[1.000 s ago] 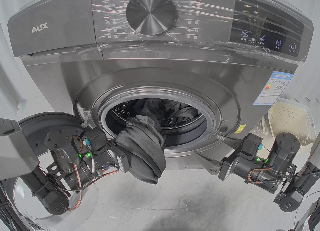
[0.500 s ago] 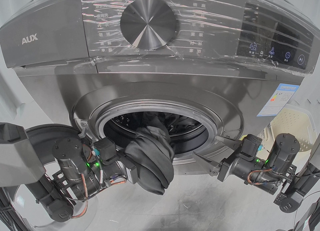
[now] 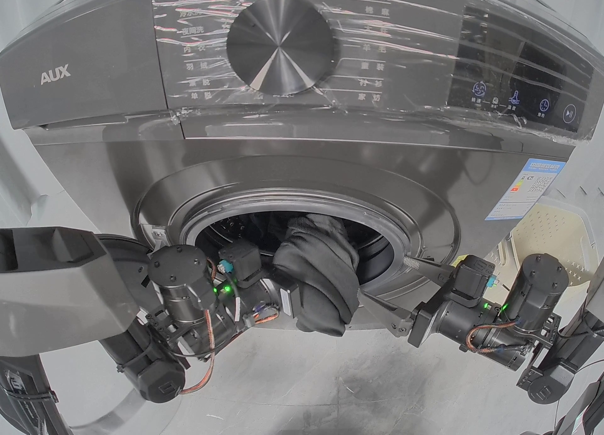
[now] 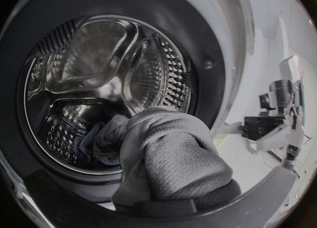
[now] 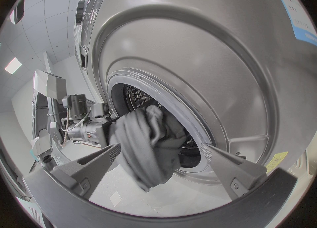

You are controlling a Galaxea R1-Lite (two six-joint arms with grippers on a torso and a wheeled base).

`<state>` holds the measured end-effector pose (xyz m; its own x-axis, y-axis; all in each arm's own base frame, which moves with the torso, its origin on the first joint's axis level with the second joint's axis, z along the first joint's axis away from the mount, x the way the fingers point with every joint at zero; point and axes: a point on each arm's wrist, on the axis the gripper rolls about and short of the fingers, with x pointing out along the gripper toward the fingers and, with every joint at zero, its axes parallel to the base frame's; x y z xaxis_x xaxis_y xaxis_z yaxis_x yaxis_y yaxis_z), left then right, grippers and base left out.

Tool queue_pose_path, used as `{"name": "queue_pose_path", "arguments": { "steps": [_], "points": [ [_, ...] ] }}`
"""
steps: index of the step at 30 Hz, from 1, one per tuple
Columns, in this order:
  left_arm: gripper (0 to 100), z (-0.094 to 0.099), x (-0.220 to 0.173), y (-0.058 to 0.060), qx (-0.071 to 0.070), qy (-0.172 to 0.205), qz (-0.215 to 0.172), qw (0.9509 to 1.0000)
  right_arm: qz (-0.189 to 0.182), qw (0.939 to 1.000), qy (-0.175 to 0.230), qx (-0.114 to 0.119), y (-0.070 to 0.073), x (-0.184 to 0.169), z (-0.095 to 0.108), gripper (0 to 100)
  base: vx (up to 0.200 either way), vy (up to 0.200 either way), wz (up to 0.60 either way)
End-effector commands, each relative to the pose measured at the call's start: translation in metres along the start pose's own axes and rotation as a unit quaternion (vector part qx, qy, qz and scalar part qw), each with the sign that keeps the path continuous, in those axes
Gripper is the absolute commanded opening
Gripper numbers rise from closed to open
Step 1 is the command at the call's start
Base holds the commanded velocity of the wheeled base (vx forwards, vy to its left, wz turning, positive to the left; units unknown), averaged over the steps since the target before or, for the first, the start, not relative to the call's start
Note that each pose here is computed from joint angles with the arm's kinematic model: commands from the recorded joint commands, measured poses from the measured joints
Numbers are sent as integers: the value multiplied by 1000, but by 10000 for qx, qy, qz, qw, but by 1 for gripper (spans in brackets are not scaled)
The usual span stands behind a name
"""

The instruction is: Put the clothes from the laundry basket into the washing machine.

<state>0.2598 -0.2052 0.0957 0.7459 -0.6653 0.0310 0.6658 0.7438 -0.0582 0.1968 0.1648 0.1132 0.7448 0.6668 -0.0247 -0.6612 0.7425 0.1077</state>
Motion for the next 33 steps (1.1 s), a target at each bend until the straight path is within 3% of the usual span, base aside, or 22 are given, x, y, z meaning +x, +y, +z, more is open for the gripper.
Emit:
{"name": "queue_pose_path", "arguments": {
  "steps": [1,10,12,28,33],
  "points": [
    [0,-16,36,5,-141,-149,379,9991,24,10000,-13,-7,1,-1,1,100,0,0,0],
    [0,-25,51,13,-194,-61,493,9986,26,10000,-29,-7,1,-2,2,100,0,0,0],
    [0,-28,64,16,-298,-131,533,9980,34,10000,-36,-8,2,-2,2,100,0,0,0],
    [0,-28,117,31,-300,-188,643,9973,40,10000,-12,-7,2,-2,1,100,0,0,0],
    [0,-33,136,45,-296,-316,776,9960,37,10000,11,1,2,-2,0,100,0,0,0]
  ]
}}
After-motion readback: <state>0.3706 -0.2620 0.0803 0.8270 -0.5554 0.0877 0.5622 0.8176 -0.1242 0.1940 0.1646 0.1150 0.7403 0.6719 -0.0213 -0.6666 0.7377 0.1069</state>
